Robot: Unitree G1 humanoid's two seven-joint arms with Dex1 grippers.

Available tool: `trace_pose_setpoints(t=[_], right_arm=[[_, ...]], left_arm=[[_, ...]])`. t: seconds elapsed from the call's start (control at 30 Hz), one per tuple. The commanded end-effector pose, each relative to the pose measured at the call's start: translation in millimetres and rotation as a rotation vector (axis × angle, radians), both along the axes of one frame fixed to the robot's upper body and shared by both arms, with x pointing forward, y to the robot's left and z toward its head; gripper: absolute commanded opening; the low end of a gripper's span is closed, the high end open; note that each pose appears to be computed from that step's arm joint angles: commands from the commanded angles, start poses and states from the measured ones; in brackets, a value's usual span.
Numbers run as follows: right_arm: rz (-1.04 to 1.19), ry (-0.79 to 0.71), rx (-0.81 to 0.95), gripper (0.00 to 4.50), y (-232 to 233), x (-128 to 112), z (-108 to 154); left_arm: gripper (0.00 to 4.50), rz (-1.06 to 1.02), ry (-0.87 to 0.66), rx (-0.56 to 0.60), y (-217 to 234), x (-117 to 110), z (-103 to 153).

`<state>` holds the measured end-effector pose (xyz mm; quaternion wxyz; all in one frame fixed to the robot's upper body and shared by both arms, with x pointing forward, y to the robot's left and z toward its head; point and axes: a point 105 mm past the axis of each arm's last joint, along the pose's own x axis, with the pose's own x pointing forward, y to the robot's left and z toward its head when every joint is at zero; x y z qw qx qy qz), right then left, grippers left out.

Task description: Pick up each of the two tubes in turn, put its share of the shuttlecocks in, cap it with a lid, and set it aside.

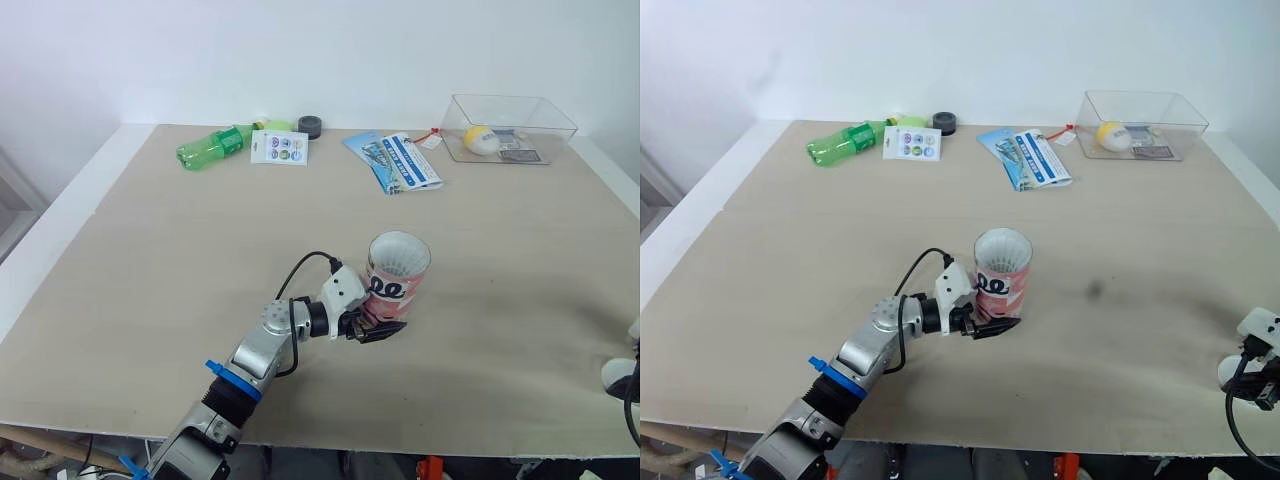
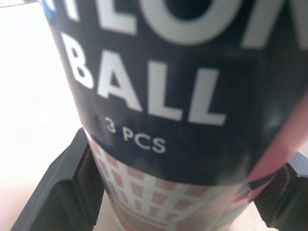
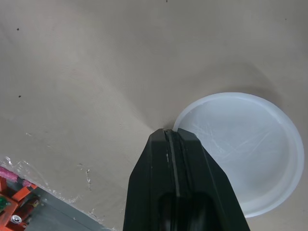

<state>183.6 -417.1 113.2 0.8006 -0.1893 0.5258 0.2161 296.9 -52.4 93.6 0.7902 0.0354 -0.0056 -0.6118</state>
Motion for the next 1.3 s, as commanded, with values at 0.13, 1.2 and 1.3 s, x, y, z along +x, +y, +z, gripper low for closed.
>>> trace_pose_setpoints(t=[0.13,1.2,1.3], right_arm=[[-0.020,-0.005,0.034,0.05,1.2,-0.7,-9.6],[0.986,-0.469,-0.072,0.05,171.4,79.4,137.9],[1.244,-0.538,-0.149,0.05,209.5,85.3,165.0]], left_arm=[[3.64,0.010,-0.037,-0.062,4.4,5.2,6.6],[3.64,-0.084,-0.021,0.064,2.0,13.6,-8.7],[3.64,-0.092,0.013,0.081,2.9,17.8,-13.0]])
